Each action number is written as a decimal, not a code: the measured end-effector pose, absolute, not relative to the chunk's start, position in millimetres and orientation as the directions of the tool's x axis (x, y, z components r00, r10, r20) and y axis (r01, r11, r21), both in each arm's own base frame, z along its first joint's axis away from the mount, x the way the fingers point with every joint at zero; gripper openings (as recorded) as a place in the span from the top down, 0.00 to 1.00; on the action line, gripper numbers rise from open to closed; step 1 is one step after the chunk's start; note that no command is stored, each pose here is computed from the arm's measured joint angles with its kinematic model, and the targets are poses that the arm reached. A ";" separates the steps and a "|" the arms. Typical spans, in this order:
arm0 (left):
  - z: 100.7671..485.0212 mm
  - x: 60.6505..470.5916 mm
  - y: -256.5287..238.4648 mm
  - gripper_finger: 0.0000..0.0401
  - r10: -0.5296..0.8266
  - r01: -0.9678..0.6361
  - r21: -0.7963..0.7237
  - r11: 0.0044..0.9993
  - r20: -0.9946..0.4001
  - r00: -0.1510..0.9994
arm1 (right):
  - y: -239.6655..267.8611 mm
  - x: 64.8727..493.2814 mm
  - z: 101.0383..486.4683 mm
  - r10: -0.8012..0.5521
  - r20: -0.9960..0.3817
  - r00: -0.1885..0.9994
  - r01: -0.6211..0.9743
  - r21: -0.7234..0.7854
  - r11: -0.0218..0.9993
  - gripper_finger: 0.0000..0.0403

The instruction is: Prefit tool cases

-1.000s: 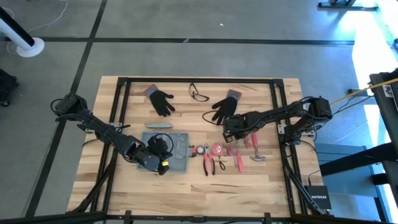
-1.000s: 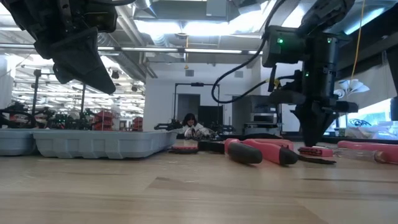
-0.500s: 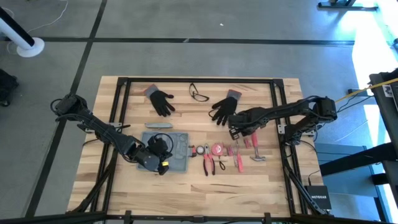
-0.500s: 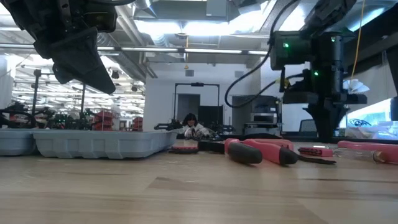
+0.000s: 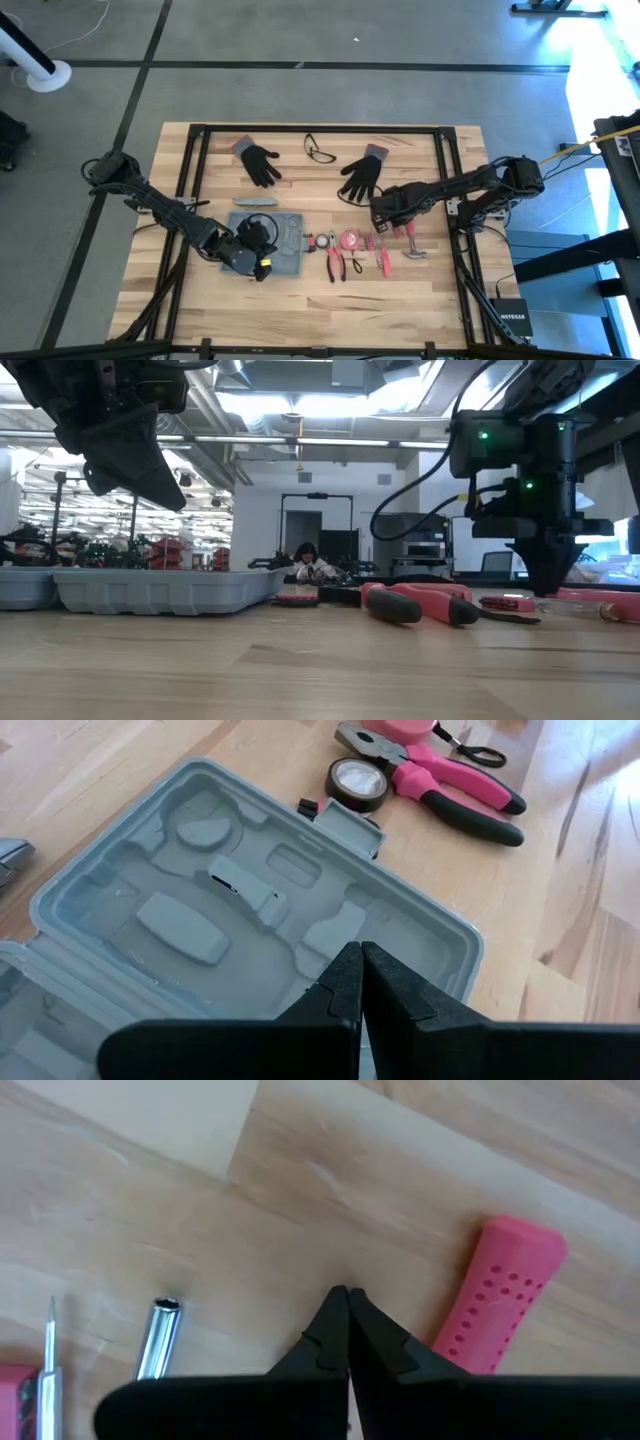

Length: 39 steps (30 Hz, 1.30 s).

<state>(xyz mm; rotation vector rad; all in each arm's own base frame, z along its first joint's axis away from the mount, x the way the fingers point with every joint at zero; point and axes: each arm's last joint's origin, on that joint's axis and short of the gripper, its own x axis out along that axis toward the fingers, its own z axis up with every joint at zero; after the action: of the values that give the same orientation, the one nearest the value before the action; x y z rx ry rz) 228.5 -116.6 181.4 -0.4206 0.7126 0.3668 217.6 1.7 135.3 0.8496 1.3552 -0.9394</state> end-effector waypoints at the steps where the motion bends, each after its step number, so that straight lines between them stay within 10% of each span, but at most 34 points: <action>1: 181.4 228.5 -116.6 1.00 0.179 -0.459 -0.244 0.854 -0.691 0.700 | 3.7 217.7 135.2 -0.056 -0.998 -0.010 0.915 -0.032 0.403 1.00; 39: 181.7 228.6 -116.0 1.00 0.199 -0.493 -0.267 0.828 -0.682 0.704 | -64.5 181.0 148.9 -0.128 -0.990 -0.052 0.949 -0.089 0.302 1.00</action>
<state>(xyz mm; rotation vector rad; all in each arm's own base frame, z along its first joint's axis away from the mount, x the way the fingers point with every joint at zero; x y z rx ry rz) 228.6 -116.0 181.7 -0.4577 0.6898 0.4001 181.0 -64.5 148.9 0.8582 1.3043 -1.0798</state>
